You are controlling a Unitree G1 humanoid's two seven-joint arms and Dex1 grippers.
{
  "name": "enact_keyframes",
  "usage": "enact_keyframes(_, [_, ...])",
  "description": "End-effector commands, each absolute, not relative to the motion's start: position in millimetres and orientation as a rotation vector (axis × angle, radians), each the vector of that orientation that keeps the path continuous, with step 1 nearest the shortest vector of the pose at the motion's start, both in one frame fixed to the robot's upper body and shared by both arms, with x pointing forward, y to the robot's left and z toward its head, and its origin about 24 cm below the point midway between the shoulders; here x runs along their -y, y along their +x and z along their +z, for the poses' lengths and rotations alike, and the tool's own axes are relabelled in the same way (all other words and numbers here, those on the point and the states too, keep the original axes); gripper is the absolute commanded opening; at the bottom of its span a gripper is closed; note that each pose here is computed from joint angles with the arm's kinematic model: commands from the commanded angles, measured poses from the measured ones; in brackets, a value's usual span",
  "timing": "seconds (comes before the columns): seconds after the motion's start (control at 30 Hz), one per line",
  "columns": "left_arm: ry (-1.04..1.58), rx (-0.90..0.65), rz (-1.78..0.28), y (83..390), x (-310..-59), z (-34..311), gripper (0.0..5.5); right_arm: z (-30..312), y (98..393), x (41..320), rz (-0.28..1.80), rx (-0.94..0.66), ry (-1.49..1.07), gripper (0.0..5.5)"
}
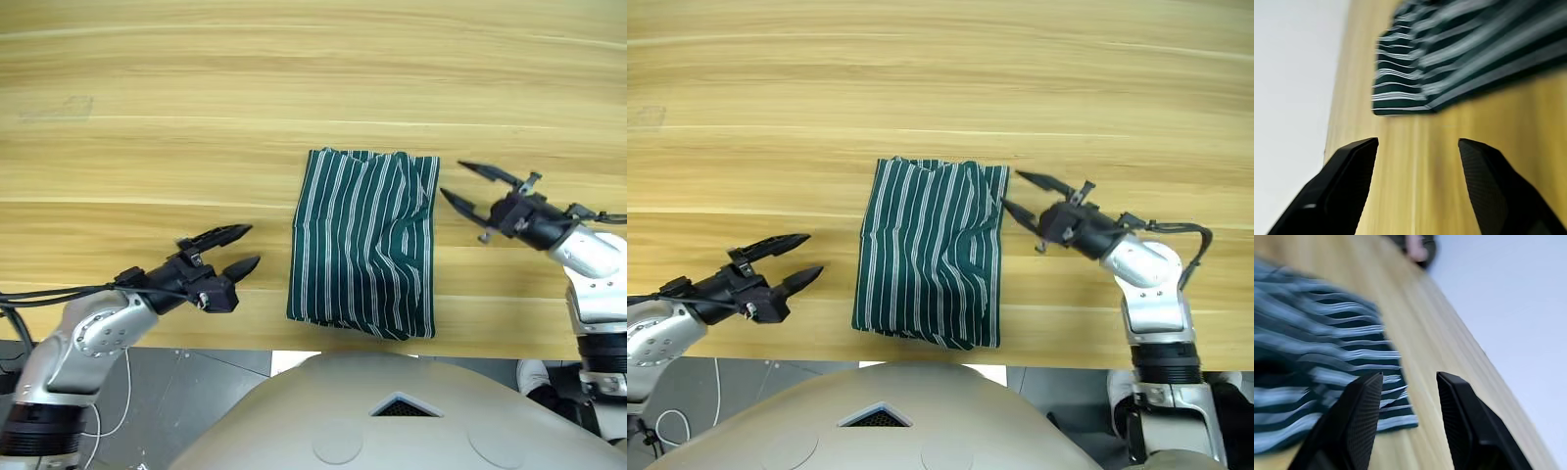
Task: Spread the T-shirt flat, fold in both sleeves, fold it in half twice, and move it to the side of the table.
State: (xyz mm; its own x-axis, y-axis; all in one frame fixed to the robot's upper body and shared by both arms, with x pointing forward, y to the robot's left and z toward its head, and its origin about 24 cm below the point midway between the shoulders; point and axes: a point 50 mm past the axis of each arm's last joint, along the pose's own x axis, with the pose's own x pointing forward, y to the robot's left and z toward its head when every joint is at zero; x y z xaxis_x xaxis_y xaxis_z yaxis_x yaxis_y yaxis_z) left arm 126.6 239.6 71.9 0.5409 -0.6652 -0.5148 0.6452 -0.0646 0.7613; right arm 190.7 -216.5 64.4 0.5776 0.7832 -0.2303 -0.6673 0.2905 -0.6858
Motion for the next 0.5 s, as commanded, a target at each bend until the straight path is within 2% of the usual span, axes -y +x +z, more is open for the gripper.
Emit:
enact_keyframes(0.03, [1.374,-0.101,-1.325,102.3,-260.6,66.7,3.03,56.0,150.4,235.1,1.216,0.179,-0.996,2.04])
enact_keyframes(0.1, [1.380,-0.082,-1.361,103.6,-259.3,62.3,3.03,45.6,136.1,235.3,1.323,0.130,-0.983,2.04])
enact_keyframes(0.23, [1.335,-0.020,-1.451,105.8,-244.3,48.6,3.03,20.4,111.6,243.9,1.593,-0.098,-1.043,2.04])
enact_keyframes(0.5, [1.272,0.088,-1.496,122.0,-220.1,35.9,3.03,12.4,105.2,236.0,1.668,-0.182,-0.969,2.04])
